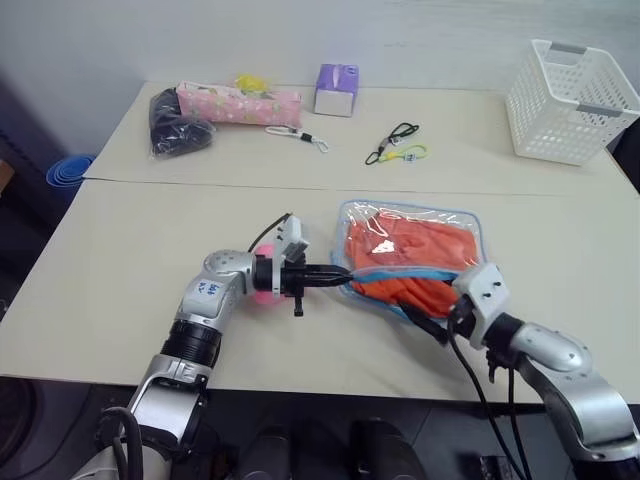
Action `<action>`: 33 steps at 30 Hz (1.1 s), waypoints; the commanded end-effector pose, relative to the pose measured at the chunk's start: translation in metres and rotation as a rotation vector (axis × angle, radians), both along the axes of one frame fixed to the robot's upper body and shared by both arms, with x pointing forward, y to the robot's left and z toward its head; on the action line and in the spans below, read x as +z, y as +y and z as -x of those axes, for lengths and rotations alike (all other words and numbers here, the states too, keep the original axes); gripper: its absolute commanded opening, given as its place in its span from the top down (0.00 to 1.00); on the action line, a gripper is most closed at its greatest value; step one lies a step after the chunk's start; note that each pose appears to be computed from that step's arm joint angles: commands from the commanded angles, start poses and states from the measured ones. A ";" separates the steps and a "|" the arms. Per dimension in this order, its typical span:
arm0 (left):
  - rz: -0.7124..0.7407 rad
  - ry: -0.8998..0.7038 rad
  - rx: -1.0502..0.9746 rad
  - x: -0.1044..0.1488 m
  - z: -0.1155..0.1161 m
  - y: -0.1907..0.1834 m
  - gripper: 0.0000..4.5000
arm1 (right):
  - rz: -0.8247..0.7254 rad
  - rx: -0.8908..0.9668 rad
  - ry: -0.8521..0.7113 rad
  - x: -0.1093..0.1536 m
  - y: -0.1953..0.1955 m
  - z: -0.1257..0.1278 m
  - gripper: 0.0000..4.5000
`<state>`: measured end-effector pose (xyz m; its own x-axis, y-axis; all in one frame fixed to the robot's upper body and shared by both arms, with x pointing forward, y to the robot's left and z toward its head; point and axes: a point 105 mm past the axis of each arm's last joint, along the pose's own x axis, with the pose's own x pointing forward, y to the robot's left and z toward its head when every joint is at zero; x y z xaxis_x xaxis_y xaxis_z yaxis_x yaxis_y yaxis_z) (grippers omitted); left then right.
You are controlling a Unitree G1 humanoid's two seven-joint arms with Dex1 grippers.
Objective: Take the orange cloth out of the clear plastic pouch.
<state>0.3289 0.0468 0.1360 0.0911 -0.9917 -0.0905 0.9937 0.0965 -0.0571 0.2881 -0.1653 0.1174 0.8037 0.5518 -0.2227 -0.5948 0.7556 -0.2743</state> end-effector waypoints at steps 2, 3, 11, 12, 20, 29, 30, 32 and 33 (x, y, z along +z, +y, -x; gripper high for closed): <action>0.019 -0.040 0.006 0.009 0.001 0.001 1.00 | 0.119 0.060 0.027 -0.011 0.010 -0.006 0.00; 0.019 -0.042 0.008 0.009 0.001 0.001 1.00 | 0.151 0.084 0.036 -0.014 0.012 -0.006 0.00; 0.020 -0.050 0.020 0.009 -0.002 0.003 1.00 | 0.349 -0.016 0.020 -0.023 -0.008 -0.039 0.00; 0.018 -0.050 0.018 0.008 -0.002 0.003 1.00 | 0.354 -0.023 0.006 -0.023 -0.008 -0.044 0.00; 0.029 -0.066 -0.002 0.013 -0.001 0.000 1.00 | 0.240 -0.001 0.071 -0.036 0.009 -0.041 0.43; 0.014 -0.095 0.033 0.011 -0.011 0.008 1.00 | 0.148 0.020 -0.032 -0.007 0.012 -0.049 0.99; 0.014 -0.098 0.040 0.012 -0.012 0.009 1.00 | 0.087 0.050 -0.032 -0.002 0.015 -0.045 0.99; 0.014 -0.103 0.050 0.012 -0.014 0.010 1.00 | 0.017 0.049 -0.026 0.005 0.013 -0.041 0.99; 0.013 -0.105 0.055 0.012 -0.015 0.011 1.00 | -0.023 0.065 0.013 0.005 0.012 -0.035 0.94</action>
<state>0.3391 0.0519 0.1385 0.1281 -0.9887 -0.0776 0.9918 0.1280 0.0063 0.3281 -0.1486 0.1076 0.7625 0.5901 -0.2652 -0.6467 0.7064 -0.2876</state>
